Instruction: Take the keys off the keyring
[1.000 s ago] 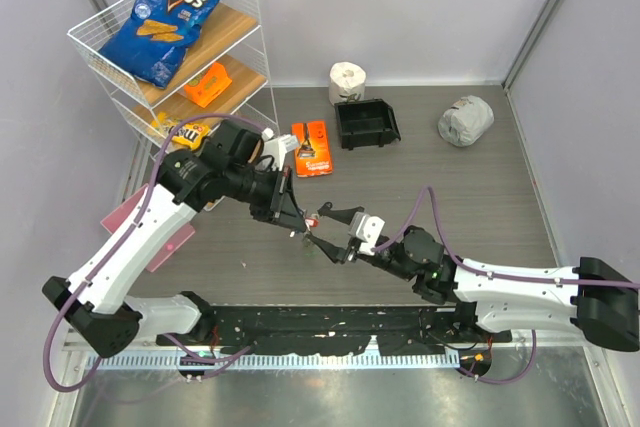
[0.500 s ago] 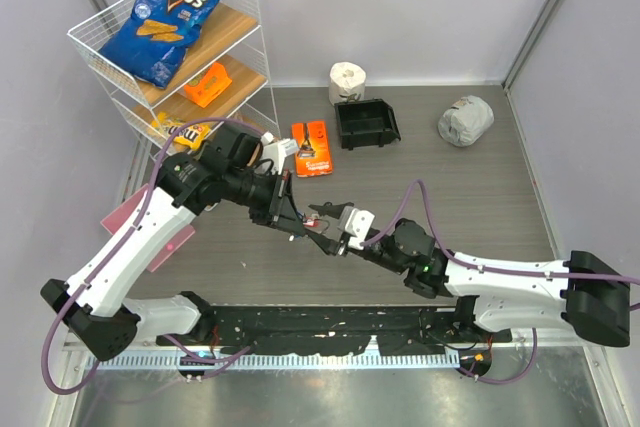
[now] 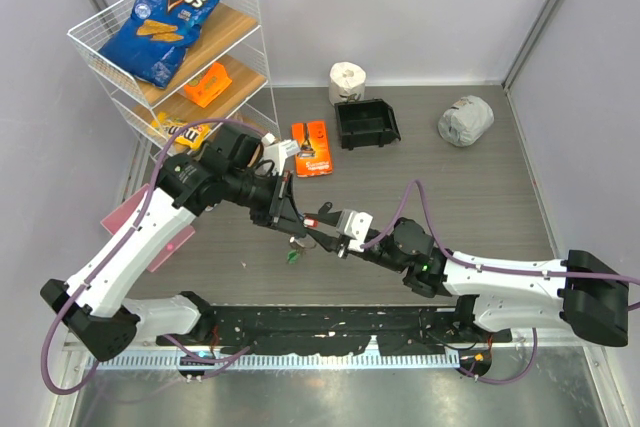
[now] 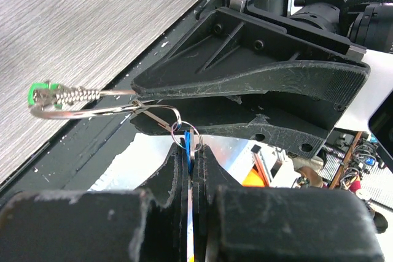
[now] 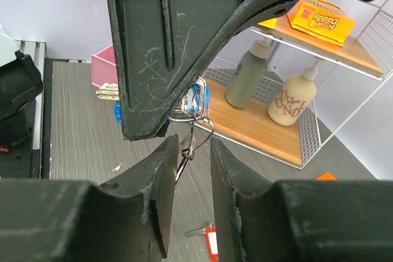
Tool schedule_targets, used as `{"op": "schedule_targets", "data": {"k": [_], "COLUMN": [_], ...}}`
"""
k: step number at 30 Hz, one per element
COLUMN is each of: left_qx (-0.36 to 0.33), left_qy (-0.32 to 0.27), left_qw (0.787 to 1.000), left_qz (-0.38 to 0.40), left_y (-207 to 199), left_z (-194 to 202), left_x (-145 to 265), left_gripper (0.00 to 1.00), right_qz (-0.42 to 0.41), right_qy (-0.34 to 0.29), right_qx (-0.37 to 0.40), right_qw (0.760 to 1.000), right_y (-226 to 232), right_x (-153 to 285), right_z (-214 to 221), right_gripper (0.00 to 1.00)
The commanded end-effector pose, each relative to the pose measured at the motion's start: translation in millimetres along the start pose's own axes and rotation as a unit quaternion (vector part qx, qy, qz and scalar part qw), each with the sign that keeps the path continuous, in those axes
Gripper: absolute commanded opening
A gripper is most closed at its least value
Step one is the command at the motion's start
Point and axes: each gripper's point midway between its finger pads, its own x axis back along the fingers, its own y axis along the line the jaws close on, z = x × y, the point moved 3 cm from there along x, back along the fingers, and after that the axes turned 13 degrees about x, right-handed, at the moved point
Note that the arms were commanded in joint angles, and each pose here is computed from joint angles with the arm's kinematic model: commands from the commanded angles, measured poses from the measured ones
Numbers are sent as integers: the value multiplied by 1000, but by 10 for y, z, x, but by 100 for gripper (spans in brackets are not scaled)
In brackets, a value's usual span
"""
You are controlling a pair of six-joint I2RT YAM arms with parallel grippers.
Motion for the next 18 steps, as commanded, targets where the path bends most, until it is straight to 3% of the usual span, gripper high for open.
{"op": "schedule_targets", "data": {"k": [1,5,7,14,18], "left_qx": [-16,-16,-15,-14,-14], "left_qy": [-2,-4,-7,-6,-7], "left_qw": [999,999,999,999,999], "left_qz": [34,34,34,35,37], "left_y": [-132,-136,-140,-145,-155], "left_z": [39,32,20,10,19], "left_x": [63,61,64,56,62], "left_gripper": [0,0,0,0,0], "right_qz": [16,17,18,24,56], "right_qy": [-47,-43,-41,-36,-8], "right_qx": [8,9,9,12,15], "right_qw": [999,999,999,999,998], "right_y": [-140,-140,-139,-165,-268], "right_x": [-68,-74,-75,-104,-127], "right_z": [-270,-251,-245,-240,-165], "right_gripper": [33,33,44,42,36]}}
